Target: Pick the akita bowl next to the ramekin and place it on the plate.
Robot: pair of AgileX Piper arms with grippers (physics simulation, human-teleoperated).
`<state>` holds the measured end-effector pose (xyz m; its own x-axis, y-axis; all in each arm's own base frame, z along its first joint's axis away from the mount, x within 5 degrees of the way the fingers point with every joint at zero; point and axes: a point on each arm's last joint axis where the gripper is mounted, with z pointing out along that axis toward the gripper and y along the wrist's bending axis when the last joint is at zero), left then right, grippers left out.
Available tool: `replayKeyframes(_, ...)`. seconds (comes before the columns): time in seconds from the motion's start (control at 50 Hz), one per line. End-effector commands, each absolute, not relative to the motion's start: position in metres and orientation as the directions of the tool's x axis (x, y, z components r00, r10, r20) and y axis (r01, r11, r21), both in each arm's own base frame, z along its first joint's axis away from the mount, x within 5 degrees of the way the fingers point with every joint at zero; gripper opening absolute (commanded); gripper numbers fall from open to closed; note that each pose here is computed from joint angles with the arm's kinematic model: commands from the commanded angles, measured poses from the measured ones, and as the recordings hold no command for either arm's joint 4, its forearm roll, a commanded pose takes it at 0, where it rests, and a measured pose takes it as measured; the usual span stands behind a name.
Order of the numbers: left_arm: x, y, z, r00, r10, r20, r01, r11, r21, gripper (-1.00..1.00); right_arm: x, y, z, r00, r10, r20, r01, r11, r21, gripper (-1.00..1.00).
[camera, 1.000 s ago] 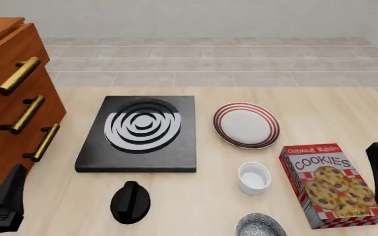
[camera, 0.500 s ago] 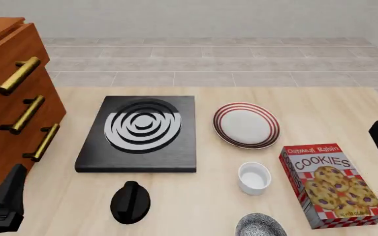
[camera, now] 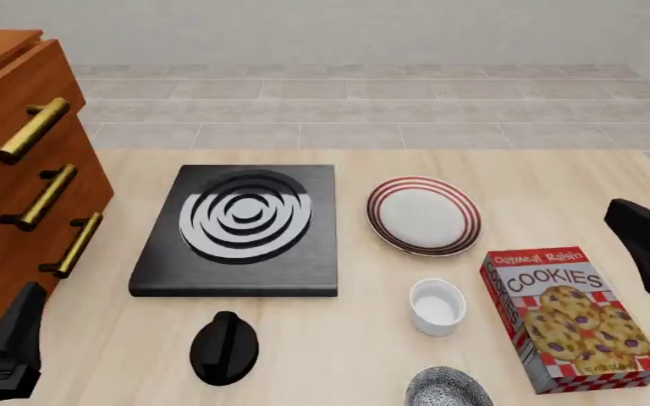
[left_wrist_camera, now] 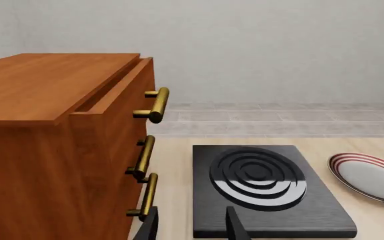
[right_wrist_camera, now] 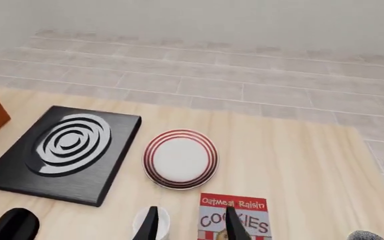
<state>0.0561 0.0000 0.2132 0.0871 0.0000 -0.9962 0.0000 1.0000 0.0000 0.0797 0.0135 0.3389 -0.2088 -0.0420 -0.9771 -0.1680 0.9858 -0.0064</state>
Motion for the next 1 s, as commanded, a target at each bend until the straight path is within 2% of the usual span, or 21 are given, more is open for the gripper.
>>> replayKeyframes(0.02,0.056,0.0,0.213,0.087,0.0,-0.996,0.0,1.0,0.0,1.0,0.091,0.017,0.337,-0.306,-0.055,-0.95,-0.185,0.983,0.002,1.0)
replayKeyframes(0.42,0.056,0.0,0.213,0.087,0.0,-0.996,0.0,1.0,0.0,1.0,0.109,0.028,0.305,-0.455,-0.064,-0.888,-0.224,0.974,0.045,1.0)
replayKeyframes(1.0,0.056,0.0,0.213,0.087,0.0,-0.996,0.0,1.0,0.0,1.0,0.123,0.043,0.279,-0.564,-0.078,-0.822,-0.271,0.958,0.095,1.0)
